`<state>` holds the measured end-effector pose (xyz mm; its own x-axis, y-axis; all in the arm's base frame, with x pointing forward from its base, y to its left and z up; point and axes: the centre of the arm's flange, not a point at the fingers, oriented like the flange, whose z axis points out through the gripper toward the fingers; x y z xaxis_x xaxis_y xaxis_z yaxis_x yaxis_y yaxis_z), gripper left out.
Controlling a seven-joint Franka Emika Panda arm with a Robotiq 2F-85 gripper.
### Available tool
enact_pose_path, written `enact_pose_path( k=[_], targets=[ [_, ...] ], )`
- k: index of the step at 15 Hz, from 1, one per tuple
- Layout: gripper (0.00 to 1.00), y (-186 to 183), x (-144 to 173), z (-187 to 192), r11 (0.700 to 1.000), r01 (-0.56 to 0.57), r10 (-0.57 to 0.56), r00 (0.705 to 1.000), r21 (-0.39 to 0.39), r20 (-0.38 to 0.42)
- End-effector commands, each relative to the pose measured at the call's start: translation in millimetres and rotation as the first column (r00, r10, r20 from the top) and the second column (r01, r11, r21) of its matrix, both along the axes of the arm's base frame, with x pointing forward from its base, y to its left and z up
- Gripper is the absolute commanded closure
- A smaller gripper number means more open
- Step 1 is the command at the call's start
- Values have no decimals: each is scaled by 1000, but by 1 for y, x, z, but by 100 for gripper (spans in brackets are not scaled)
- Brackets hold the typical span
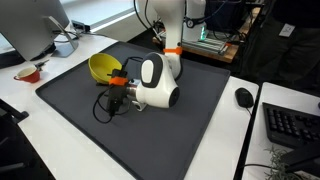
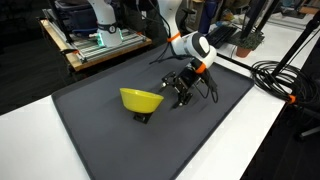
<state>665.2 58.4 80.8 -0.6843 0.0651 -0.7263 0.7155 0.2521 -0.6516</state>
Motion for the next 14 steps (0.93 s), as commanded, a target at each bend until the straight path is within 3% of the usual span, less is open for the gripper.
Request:
enact_pose_path(
  k=[1, 4, 7, 10, 13, 14],
  targets=[
    [0, 25, -34, 42, 999, 33, -33, 999, 3, 6],
    [0, 47, -60, 73, 996, -14, 10, 999, 85, 45],
    [0, 71, -87, 112, 973, -129, 97, 982, 193, 164],
    [0, 103, -112, 148, 935, -258, 193, 946, 245, 260],
    [0, 138, -131, 172, 874, -388, 290, 900, 292, 326],
    [0, 135, -98, 150, 912, -305, 228, 933, 274, 279]
  ],
)
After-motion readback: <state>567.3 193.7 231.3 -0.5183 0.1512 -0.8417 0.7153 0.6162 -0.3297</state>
